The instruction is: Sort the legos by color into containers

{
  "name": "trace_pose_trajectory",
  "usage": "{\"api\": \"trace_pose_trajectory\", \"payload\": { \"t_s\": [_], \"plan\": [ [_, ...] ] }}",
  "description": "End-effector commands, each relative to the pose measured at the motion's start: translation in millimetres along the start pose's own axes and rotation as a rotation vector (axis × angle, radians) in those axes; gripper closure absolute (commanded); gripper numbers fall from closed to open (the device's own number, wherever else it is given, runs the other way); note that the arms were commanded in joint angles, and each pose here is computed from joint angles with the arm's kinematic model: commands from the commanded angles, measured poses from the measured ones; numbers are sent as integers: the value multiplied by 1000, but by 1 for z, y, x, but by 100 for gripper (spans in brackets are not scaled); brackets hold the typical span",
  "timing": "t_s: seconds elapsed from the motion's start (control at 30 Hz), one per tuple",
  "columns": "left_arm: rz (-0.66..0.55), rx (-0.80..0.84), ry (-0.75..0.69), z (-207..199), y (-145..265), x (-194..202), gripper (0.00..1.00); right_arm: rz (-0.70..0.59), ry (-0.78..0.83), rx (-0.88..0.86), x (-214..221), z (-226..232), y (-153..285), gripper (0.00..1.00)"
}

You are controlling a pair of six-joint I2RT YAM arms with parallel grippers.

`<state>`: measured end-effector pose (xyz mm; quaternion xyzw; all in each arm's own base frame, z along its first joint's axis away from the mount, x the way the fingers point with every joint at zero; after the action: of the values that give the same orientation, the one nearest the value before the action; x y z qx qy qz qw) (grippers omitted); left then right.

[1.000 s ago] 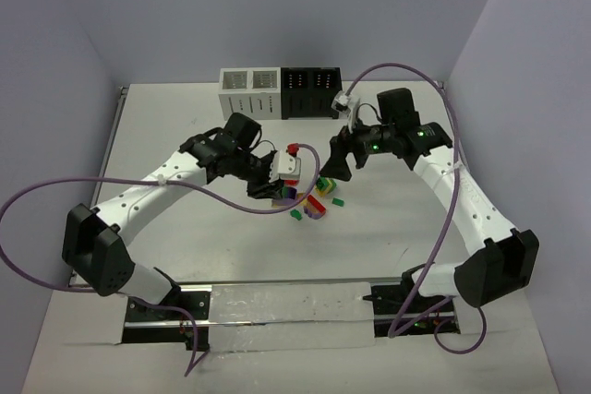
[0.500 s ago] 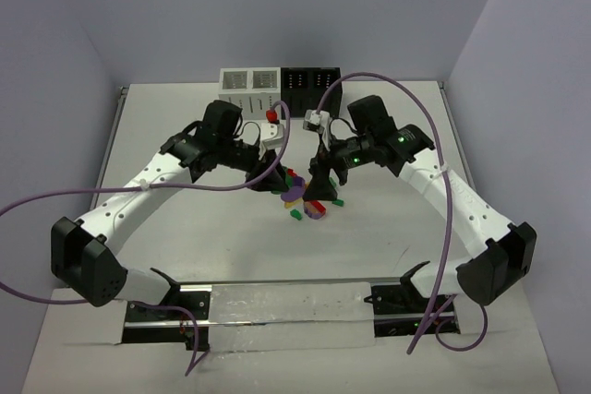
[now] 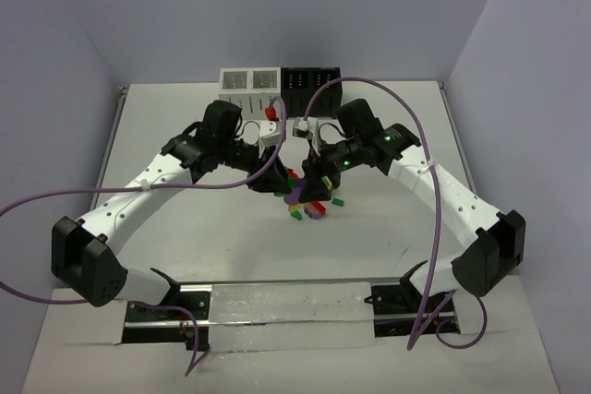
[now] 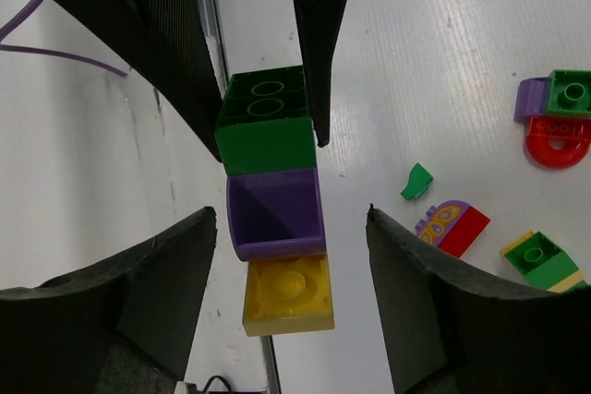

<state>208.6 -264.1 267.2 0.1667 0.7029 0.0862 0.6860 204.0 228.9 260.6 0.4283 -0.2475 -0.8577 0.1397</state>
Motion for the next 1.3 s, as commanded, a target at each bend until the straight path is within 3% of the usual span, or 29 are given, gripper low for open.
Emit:
{"api": "trace_pose_trajectory", "payload": {
  "t_s": [0.0, 0.33, 0.6, 0.77, 0.93, 1.0, 1.17, 1.27],
  "plan": [
    [-58, 30, -45, -7, 3, -13, 100, -30, 51, -13, -17, 10, 5, 35],
    [-59, 42, -29, -9, 2, -7, 100, -19, 55, -25, -19, 15, 1, 48],
    [-66, 45, -28, -11, 2, -8, 100, 18, 57, -25, -16, 15, -5, 38],
    [-75, 46, -27, -11, 2, -10, 100, 29, 58, -18, -12, 13, -7, 37],
    [-91, 58, -25, -13, 2, -11, 100, 32, 57, -12, -10, 12, -8, 73],
    [-89, 58, -22, -13, 2, -11, 99, 40, 56, -1, -10, 11, -7, 97],
    [-98, 72, -17, -16, 5, -12, 72, 22, 67, 10, -12, 13, -4, 100],
    [-99, 80, -20, -18, 6, -13, 66, 21, 70, 11, -12, 14, -3, 100]
  ]
}}
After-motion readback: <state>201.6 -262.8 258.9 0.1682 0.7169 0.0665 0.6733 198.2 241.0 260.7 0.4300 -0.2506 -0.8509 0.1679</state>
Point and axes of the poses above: each gripper's point midway between its finger pads, its own y axis back along the fingers, its own z axis along the line the jaws close on, x = y × z, the point moved 5 cm from there along y, back along the fingers, and after that the axes turned 14 degrees about -y, right-handed, at the moved point
